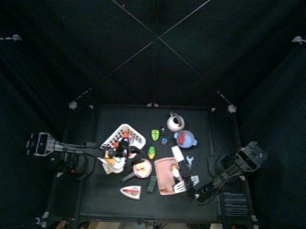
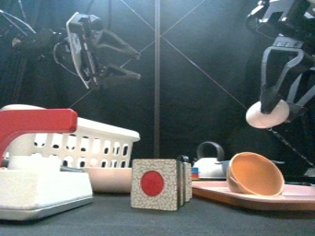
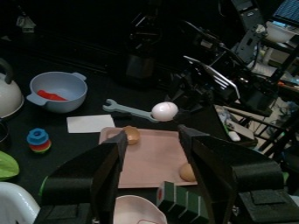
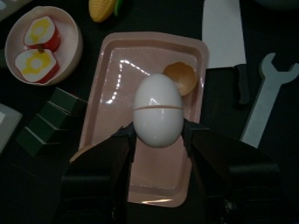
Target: Drop egg on plate
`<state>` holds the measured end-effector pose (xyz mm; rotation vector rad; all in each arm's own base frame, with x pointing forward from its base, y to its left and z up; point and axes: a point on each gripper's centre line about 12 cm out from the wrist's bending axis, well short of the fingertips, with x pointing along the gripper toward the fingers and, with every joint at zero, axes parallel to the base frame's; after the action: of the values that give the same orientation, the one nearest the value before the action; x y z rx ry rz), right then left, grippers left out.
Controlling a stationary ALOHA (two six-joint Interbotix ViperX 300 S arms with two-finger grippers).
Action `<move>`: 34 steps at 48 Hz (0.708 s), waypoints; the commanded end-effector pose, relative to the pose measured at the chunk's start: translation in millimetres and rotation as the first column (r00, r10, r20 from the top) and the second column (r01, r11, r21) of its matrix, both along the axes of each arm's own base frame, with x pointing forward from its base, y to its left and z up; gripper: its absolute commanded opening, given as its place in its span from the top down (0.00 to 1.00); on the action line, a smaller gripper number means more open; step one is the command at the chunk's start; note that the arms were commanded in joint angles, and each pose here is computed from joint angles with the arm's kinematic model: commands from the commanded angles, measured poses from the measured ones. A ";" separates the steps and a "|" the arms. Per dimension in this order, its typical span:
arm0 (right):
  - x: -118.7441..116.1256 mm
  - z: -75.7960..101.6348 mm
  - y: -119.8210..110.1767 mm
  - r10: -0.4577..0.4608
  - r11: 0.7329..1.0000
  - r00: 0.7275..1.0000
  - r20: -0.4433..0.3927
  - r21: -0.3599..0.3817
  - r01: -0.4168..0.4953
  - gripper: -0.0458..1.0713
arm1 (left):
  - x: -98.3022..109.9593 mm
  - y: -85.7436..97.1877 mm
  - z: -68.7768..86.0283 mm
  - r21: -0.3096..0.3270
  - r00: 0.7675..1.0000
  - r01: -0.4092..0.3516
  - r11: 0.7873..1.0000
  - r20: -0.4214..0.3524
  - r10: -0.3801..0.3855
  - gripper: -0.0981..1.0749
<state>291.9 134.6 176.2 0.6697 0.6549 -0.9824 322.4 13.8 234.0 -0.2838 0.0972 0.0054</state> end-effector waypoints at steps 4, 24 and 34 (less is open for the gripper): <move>2.4 3.0 1.4 -0.065 0.998 0.998 0.009 -0.002 0.065 0.32 | 0.7 0.1 7.8 0.000 1.000 -0.001 1.000 0.029 0.001 0.18; 3.1 -27.2 5.1 -0.187 0.982 0.980 0.069 0.045 0.184 0.32 | 0.6 0.9 5.3 -0.010 1.000 -0.008 1.000 0.022 0.008 0.18; 9.1 -45.2 11.3 -0.170 0.982 0.984 0.050 0.094 0.165 0.32 | 1.0 1.0 4.4 -0.013 1.000 -0.009 1.000 0.019 0.010 0.18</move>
<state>297.1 142.5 126.7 0.7948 0.6008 -1.1103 321.8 14.7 233.0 -0.2965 0.0981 0.0146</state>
